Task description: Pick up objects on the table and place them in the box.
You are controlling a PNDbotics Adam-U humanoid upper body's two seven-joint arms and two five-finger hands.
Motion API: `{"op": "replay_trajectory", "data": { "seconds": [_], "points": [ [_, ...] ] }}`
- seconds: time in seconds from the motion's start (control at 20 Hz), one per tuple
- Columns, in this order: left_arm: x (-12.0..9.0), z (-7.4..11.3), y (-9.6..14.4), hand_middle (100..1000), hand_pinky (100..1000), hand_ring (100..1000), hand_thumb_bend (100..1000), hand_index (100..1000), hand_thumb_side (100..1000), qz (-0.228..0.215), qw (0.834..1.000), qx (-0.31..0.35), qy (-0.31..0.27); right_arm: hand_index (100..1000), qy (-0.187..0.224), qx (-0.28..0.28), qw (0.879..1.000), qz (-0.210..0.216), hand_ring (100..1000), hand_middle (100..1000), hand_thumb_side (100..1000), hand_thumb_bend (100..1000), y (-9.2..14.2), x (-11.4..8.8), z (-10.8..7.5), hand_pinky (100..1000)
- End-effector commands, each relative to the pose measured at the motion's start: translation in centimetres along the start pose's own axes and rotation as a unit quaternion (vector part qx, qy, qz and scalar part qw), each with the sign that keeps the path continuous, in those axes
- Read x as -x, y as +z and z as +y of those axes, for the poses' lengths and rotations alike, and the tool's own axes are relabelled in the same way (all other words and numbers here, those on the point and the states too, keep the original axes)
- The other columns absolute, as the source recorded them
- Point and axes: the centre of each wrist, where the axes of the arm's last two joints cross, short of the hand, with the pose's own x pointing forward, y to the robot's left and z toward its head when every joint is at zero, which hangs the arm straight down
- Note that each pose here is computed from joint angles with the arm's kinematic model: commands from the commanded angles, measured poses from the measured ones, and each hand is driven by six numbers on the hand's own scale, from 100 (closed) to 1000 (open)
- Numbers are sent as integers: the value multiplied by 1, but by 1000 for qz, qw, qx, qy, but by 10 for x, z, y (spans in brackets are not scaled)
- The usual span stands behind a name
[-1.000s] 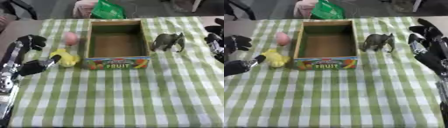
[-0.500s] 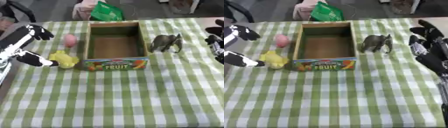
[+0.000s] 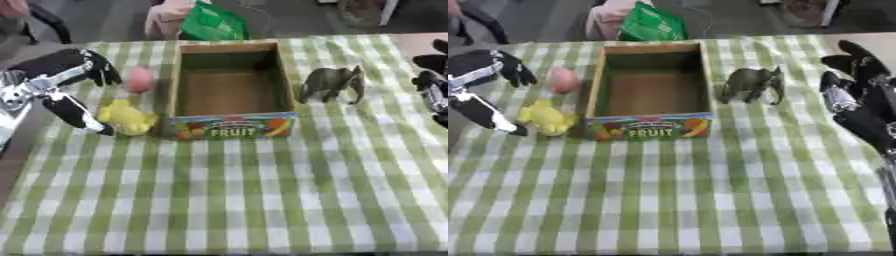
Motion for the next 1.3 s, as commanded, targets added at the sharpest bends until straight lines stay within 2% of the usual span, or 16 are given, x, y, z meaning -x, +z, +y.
{"op": "replay_trajectory", "data": {
  "seconds": [0.05, 0.35, 0.65, 0.85, 1.0, 1.05, 1.25, 1.3],
  "points": [
    [7, 4, -5, 582, 699, 610, 794, 725, 185, 2, 1000, 16, -3, 970, 13, -3, 1000, -10, 919, 785, 418, 100, -3, -6, -7, 807],
    [9, -5, -22, 590, 702, 622, 778, 723, 187, -6, 999, 43, 4, 970, 12, -4, 1000, -11, 919, 785, 417, 100, -4, -6, -6, 807],
    [12, -20, -37, 595, 703, 624, 723, 719, 204, -8, 998, 67, 14, 971, 10, -5, 1000, -11, 920, 785, 419, 100, -4, -6, -6, 807],
    [13, -31, -43, 589, 695, 616, 662, 715, 216, 3, 998, 57, 31, 971, 9, -4, 1000, -11, 920, 785, 421, 100, -4, -5, -5, 807],
    [14, -37, -46, 583, 686, 604, 559, 712, 247, 17, 998, 41, 37, 971, 9, -4, 1000, -11, 920, 785, 420, 100, -4, -5, -5, 808],
    [14, -38, -47, 583, 685, 603, 554, 712, 248, 21, 998, 36, 38, 971, 9, -4, 1000, -11, 920, 785, 420, 100, -4, -5, -5, 807],
    [16, -39, -48, 529, 667, 555, 472, 675, 236, 37, 998, 22, 41, 971, 8, -5, 1000, -11, 920, 786, 422, 100, -4, -5, -5, 808],
    [17, -40, -48, 508, 661, 537, 423, 651, 218, 40, 998, 19, 42, 971, 8, -5, 1000, -11, 920, 786, 422, 100, -4, -5, -5, 808]
  ]
}}
